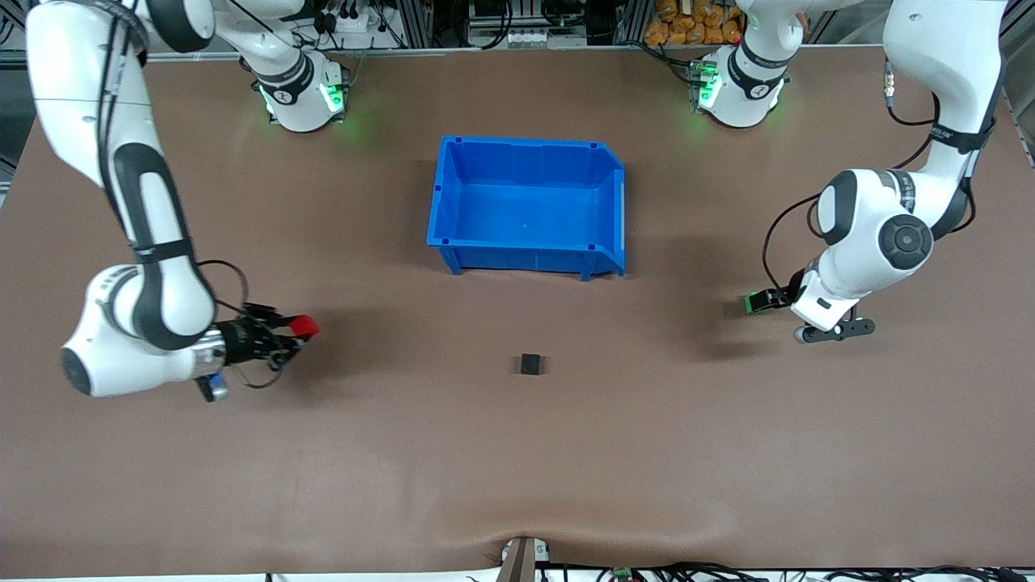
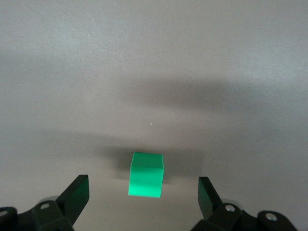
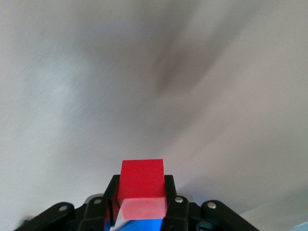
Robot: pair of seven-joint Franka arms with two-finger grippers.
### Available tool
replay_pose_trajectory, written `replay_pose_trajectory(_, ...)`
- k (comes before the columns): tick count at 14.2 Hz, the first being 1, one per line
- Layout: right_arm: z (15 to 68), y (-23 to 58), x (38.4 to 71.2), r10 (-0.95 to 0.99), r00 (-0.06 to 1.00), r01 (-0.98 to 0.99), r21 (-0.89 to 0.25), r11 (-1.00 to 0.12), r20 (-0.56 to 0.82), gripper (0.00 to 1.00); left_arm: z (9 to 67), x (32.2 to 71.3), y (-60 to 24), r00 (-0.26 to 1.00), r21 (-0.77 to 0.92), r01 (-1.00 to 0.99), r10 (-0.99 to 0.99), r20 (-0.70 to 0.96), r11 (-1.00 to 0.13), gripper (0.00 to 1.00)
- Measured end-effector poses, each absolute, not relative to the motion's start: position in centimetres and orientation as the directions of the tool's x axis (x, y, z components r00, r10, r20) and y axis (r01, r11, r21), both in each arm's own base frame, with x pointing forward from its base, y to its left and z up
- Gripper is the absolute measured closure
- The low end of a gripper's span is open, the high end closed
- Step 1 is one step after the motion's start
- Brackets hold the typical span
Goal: Attach green and red cubes to black cube
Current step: 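Carry the red cube toward the black cube while the left gripper grasps green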
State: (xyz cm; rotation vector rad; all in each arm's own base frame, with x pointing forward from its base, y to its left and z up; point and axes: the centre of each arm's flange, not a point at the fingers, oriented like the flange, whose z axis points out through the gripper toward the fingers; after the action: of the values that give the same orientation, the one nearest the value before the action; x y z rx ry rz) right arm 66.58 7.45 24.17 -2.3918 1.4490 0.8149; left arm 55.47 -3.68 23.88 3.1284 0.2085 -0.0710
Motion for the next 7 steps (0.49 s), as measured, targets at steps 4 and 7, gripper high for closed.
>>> replay_pose_trajectory(4,24.6,17.9,67.9,-0.849,0.152,-0.977,0.052,-0.206,-0.507,0.60,21.1,54.5,-3.1,0.989,0.010,0.144,0.144,-0.044,-0.989,0.17)
replay_pose_trajectory(7,22.6,25.3,67.0,-0.861,0.042,-0.998,0.019,-0.059,-0.507,0.60,19.9,54.4,-3.0,0.988,0.014,0.147,0.146,-0.041,-0.989,0.22)
